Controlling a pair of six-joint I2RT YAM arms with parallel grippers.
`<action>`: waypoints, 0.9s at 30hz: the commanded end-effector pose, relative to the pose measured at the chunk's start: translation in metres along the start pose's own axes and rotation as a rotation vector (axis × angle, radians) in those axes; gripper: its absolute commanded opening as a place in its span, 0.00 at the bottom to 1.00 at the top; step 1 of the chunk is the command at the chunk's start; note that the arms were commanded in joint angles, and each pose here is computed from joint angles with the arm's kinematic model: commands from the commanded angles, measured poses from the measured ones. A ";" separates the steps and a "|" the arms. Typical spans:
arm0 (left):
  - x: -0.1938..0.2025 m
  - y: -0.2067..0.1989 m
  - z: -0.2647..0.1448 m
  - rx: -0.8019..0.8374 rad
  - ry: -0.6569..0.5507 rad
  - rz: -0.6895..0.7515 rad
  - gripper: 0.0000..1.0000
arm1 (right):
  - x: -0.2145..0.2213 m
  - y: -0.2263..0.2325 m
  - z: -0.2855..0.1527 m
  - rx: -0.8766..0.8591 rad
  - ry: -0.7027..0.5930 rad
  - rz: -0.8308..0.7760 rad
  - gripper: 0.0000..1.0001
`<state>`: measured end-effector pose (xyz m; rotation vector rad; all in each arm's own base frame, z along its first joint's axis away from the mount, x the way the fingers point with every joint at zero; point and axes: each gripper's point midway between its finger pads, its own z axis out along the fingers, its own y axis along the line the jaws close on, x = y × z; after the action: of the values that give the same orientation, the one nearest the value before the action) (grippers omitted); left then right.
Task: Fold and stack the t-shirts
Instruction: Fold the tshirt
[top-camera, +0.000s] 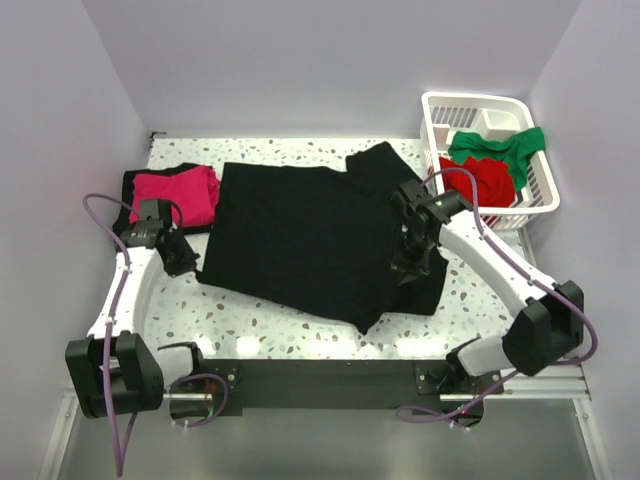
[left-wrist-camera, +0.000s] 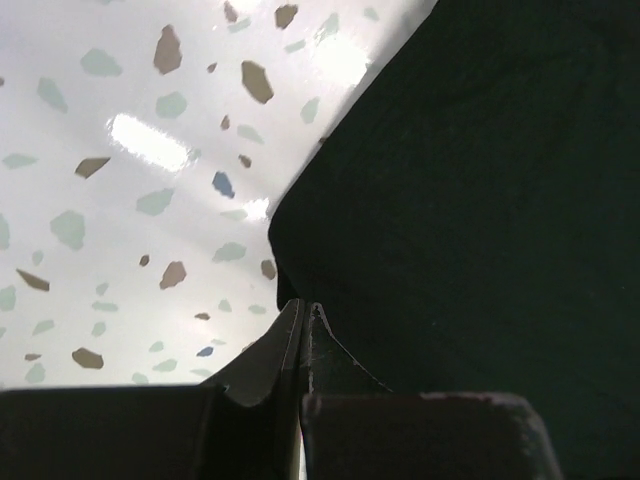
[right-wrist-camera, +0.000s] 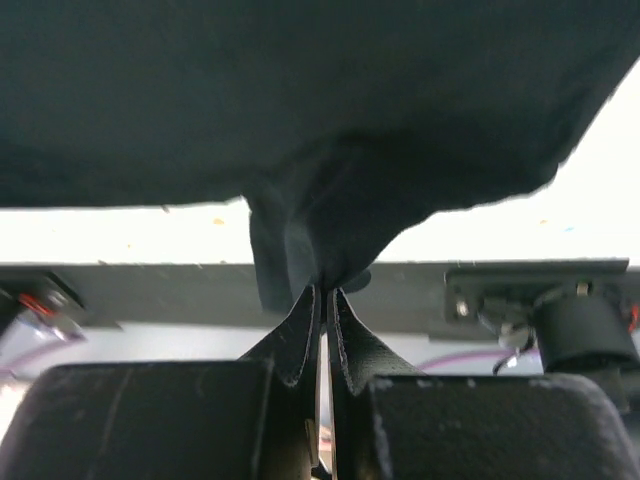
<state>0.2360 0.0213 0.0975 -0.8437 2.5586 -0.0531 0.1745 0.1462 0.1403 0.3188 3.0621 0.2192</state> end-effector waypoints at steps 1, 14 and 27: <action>-0.037 -0.021 -0.005 0.073 -0.089 0.028 0.00 | -0.044 0.015 -0.012 -0.034 -0.108 -0.033 0.00; -0.075 -0.042 0.019 0.082 -0.099 0.052 0.00 | -0.137 0.026 -0.019 0.010 -0.173 -0.032 0.00; -0.104 -0.057 0.042 0.080 -0.099 0.074 0.00 | -0.192 0.017 -0.018 0.036 -0.199 0.003 0.00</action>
<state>0.3320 0.0316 0.0937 -0.7581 2.5547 -0.0847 0.3574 0.1269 0.1614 0.3538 2.8874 0.1560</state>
